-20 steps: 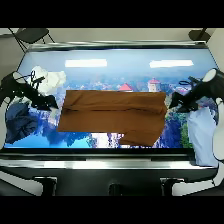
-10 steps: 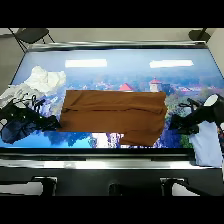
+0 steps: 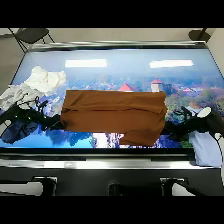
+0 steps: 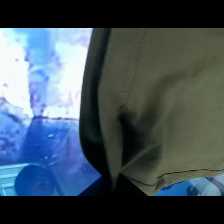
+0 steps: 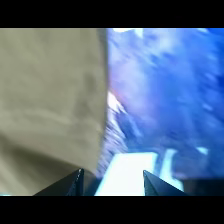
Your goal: Fold the shirts.
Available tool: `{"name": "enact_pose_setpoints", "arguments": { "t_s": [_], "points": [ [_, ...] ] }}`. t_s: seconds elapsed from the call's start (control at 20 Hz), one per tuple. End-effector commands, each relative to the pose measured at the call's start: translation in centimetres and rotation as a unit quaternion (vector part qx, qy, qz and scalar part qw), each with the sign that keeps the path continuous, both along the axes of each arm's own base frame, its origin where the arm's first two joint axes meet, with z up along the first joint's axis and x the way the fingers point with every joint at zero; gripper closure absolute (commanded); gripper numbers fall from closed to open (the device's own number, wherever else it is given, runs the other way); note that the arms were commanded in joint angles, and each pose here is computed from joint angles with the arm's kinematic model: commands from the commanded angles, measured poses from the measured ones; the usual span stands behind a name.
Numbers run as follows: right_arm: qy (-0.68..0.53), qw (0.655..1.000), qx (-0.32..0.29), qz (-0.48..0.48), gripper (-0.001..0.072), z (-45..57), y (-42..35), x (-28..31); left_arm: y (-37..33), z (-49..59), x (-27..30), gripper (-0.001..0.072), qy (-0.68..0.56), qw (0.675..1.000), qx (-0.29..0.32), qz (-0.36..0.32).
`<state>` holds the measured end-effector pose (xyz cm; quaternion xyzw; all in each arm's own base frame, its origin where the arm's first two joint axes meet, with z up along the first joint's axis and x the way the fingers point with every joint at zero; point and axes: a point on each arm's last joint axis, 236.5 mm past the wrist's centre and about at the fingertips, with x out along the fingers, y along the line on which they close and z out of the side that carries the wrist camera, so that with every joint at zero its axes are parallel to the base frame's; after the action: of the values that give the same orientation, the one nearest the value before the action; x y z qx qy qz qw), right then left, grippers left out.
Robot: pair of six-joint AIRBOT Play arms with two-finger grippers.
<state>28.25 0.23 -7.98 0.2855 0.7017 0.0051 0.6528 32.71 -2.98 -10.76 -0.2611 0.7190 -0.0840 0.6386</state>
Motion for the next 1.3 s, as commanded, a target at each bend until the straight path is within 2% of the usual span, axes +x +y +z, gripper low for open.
{"name": "enact_pose_setpoints", "arguments": {
  "t_s": [0.0, 0.15, 0.35, 0.4, 0.5, 0.65, 0.8, 0.9, 0.95, 1.05, 1.1, 1.15, 1.2, 1.25],
  "points": [
    [-0.039, 0.998, 0.009, -0.044, 0.0238, -1.4, 0.5, 1.6, -0.2, 0.0, -0.5, 0.0677, 0.008, 1.0, -0.002, -0.006],
    [-0.052, 0.997, 0.0, -0.052, 0.0248, -1.6, 0.1, 2.3, -0.3, 0.1, -0.7, 0.0677, 0.012, 1.0, -0.005, -0.008],
    [-0.037, 0.998, 0.006, -0.055, 0.03, -2.7, 0.2, 2.1, -0.4, 0.3, -1.0, 0.0677, 0.017, 1.0, -0.008, -0.014],
    [-0.033, 0.998, 0.01, -0.058, 0.0383, -3.0, 0.3, 2.1, -0.4, 0.4, -1.0, 0.0678, 0.015, 1.0, -0.008, -0.015],
    [-0.026, 0.997, 0.023, -0.065, 0.0675, -3.1, 0.8, 2.1, -0.4, 0.8, -1.0, 0.0678, 0.012, 1.0, -0.008, -0.017],
    [-0.086, 0.996, 0.003, -0.027, 0.0681, -0.5, 0.1, 3.8, -0.1, 2.8, 0.1, 0.0678, -0.029, 0.999, 0.0, -0.028],
    [-0.25, 0.967, -0.053, -0.007, 0.0682, 10.4, -2.1, 9.7, 0.4, 11.3, 4.6, 0.0679, -0.161, 0.986, 0.023, -0.028],
    [-0.413, 0.902, -0.123, 0.01, 0.0682, 24.2, -3.6, 12.8, -0.1, 23.2, 7.6, 0.0679, -0.321, 0.946, 0.036, -0.016],
    [-0.495, 0.852, -0.17, 0.008, 0.0682, 32.2, -4.4, 12.8, 0.1, 30.9, 7.9, 0.0679, -0.416, 0.908, 0.06, -0.008],
    [-0.649, 0.704, -0.286, -0.015, 0.0682, 49.8, -5.6, 8.2, 1.3, 45.5, 5.1, 0.0679, -0.58, 0.802, 0.141, 0.011],
    [-0.694, 0.64, -0.33, -0.026, 0.0682, 56.1, -5.5, 4.2, 1.9, 52.2, 1.8, 0.0679, -0.647, 0.739, 0.187, 0.024],
    [-0.722, 0.588, -0.363, -0.035, 0.0682, 60.7, -4.9, -0.1, 2.5, 57.1, -1.6, 0.0679, -0.689, 0.689, 0.216, 0.05],
    [-0.738, 0.562, -0.371, -0.052, 0.0682, 63.1, -4.4, -3.7, 2.7, 61.0, -5.3, 0.0679, -0.722, 0.647, 0.229, 0.082],
    [-0.747, 0.552, -0.363, -0.069, 0.0682, 64.3, -3.7, -6.4, 2.6, 63.3, -8.4, 0.0679, -0.744, 0.618, 0.231, 0.105]
  ]
}}
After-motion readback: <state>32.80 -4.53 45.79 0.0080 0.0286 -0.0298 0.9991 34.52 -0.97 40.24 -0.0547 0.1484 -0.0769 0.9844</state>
